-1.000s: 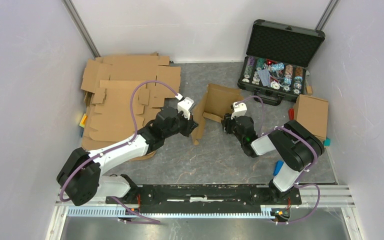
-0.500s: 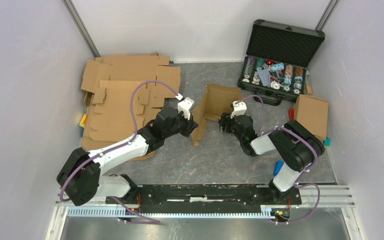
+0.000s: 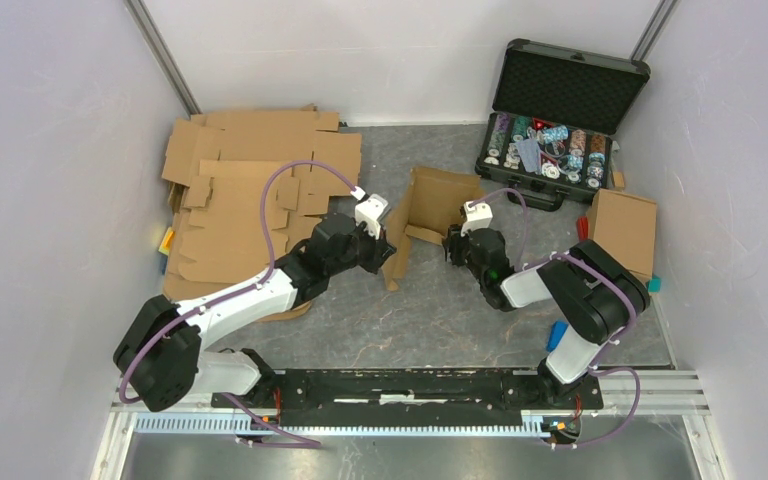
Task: Fold the paper box
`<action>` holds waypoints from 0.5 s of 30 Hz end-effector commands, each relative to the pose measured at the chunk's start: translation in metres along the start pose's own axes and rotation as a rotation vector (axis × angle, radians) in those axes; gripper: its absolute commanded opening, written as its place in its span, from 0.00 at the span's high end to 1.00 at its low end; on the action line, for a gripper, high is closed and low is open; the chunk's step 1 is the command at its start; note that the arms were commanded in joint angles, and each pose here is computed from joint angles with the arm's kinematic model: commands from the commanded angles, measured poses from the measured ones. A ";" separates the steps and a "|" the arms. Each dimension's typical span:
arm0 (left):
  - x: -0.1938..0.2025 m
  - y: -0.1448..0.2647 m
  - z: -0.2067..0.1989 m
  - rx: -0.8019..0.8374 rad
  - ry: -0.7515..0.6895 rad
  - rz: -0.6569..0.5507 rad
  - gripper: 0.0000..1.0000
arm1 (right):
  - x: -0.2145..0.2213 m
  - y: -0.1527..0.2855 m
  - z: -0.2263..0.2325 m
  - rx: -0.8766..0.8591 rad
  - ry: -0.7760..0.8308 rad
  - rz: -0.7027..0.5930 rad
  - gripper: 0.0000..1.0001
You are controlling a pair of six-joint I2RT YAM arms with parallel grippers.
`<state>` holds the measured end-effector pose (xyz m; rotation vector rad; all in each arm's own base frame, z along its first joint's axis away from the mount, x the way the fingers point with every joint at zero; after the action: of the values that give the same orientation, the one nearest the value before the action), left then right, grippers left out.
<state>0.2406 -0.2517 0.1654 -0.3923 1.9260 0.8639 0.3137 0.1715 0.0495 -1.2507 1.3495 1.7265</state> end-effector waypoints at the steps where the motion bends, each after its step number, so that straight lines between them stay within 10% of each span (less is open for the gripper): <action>1: 0.003 -0.001 -0.012 0.063 0.034 0.043 0.83 | -0.017 -0.005 0.007 -0.001 -0.063 -0.030 0.57; 15: 0.004 -0.002 -0.012 0.064 0.035 0.050 0.83 | -0.008 -0.029 0.001 0.083 0.004 0.092 0.70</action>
<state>0.2446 -0.2508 0.1639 -0.4051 1.9219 0.8783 0.3375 0.1815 0.0527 -1.2147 1.4355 1.7155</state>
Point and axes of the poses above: each gripper's point midway between its finger pads, its own y axis back along the fingers, its own z axis along the line the jaws close on, x = y × z, the point moved 5 cm from there along y, back along the fingers, and after that the axes turned 6 degrees about y, right-handed, at the moved point
